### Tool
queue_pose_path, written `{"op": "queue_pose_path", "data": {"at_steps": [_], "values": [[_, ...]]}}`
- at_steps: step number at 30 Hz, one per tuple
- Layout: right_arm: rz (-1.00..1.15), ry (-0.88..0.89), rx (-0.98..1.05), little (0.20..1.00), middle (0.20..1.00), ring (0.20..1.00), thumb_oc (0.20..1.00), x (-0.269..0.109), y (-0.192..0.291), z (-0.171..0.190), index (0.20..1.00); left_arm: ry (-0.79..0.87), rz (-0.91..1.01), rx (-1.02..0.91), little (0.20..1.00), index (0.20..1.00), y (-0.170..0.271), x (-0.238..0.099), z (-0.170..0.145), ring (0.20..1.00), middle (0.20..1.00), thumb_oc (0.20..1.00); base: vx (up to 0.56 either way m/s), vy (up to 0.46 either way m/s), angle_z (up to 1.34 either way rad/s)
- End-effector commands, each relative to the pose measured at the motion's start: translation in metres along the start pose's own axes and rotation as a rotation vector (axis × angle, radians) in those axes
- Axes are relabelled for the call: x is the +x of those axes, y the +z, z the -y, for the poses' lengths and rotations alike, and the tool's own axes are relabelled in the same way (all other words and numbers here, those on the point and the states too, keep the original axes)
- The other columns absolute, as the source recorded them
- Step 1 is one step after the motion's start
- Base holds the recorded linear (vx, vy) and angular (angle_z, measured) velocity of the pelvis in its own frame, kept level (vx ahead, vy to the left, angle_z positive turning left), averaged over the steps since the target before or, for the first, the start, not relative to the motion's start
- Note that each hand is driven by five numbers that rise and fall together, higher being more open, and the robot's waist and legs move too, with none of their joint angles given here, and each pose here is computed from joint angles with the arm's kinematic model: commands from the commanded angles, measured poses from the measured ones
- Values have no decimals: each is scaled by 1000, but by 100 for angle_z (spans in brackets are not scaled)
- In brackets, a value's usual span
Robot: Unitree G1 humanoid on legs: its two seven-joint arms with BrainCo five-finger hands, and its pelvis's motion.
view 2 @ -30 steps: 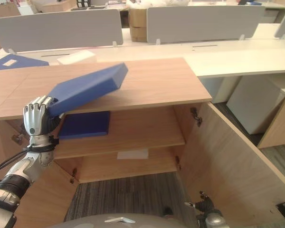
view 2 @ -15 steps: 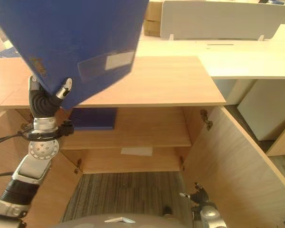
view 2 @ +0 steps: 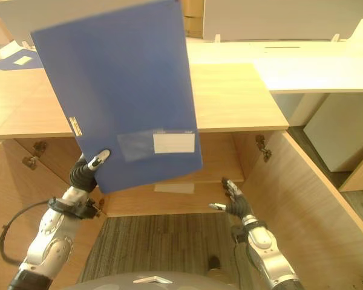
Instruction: Put the empty folder in the office cabinet
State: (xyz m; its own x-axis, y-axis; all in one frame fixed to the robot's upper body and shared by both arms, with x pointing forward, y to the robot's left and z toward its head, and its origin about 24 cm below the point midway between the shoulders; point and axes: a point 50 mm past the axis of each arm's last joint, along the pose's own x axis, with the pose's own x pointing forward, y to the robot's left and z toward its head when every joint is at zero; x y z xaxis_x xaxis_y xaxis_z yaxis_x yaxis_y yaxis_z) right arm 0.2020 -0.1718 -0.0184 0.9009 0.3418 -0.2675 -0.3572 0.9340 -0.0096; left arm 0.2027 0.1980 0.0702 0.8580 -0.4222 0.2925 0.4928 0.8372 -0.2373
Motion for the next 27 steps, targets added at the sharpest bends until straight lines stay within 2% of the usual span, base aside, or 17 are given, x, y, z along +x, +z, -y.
{"op": "queue_pose_path", "data": {"at_steps": [1, 9, 13, 27], "values": [[166, -42, 14, 1000, 1000, 1000, 1000, 7, 34, 22, 1000, -19, 161, 131, 200, 200, 35, 14, -13, 200, 200, 200, 0, 0, 0], [413, -138, 0, 1000, 1000, 1000, 1000, 2, 101, 52, 1000, -48, 102, 194, 200, 200, 36, 4, -13, 200, 200, 200, 12, 4, 2], [471, -127, 17, 1000, 1000, 1000, 1000, 5, 123, 61, 1000, -97, 97, 183, 200, 200, 39, 9, -11, 200, 200, 200, 4, 0, 1], [507, 110, 149, 1000, 1000, 1000, 1000, 31, 166, 35, 1000, -242, 40, 121, 200, 200, 29, 33, 5, 200, 200, 200, 18, -5, 4]]}}
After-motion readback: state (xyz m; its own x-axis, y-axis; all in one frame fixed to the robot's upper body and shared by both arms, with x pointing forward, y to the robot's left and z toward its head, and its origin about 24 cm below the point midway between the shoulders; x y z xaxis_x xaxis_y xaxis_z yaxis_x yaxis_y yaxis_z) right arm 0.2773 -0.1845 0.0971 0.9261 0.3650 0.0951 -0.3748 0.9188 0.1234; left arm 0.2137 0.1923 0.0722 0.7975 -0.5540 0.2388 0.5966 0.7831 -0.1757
